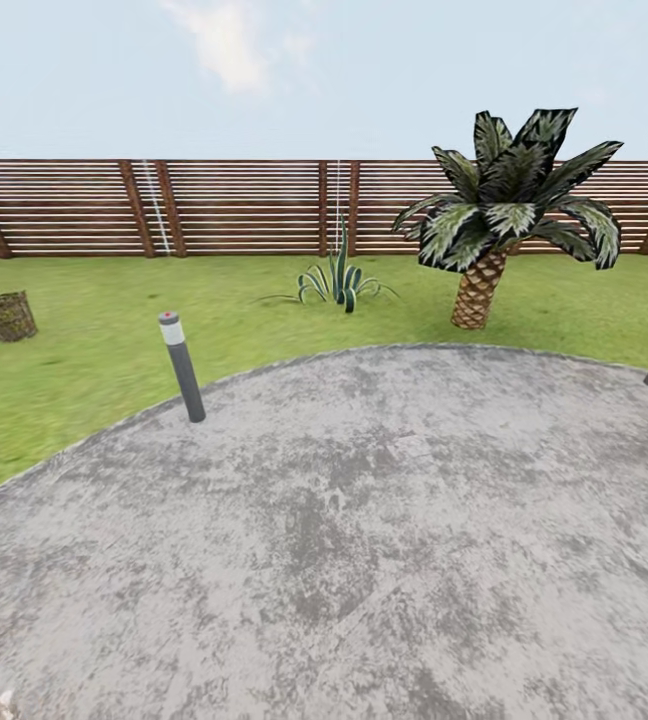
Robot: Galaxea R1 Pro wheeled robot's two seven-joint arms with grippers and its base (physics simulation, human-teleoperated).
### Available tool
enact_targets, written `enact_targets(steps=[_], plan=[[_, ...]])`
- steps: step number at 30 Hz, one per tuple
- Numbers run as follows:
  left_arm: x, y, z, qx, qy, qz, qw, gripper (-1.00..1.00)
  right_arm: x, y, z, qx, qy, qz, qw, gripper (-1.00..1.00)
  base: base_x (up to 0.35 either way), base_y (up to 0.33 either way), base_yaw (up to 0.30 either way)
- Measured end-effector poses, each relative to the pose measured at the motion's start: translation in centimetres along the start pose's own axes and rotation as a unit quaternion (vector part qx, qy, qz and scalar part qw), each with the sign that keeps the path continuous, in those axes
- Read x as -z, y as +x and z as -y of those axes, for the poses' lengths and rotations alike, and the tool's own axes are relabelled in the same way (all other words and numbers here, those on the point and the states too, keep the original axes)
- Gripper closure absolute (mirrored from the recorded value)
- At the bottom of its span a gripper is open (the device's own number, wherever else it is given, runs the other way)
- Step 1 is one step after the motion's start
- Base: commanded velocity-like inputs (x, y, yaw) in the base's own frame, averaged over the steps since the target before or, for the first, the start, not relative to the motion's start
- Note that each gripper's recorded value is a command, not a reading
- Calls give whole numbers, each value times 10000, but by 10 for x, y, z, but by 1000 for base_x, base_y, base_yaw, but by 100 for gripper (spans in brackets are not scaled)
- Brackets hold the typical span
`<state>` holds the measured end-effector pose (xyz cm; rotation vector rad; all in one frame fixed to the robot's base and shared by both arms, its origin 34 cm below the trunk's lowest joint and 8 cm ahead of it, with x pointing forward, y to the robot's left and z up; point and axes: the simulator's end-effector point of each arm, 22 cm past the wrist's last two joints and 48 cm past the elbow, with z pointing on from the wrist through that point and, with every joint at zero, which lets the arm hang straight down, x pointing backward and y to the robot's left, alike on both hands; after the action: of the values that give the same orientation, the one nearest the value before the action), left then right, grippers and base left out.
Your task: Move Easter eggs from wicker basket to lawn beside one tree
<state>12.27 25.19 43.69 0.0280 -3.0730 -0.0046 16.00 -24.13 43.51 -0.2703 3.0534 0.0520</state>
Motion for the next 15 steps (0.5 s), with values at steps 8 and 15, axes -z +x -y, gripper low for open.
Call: enact_targets(steps=[8, 15], plan=[[0, 0, 0, 0, 0, 0, 10000, -100, 0, 0, 0, 0, -1, -3, 10000, -100, 340, 0, 0], [0, 0, 0, 0, -1, 0, 10000, -100, 0, 0, 0, 0, 0, 1, 10000, -100, 339, 0, 0]])
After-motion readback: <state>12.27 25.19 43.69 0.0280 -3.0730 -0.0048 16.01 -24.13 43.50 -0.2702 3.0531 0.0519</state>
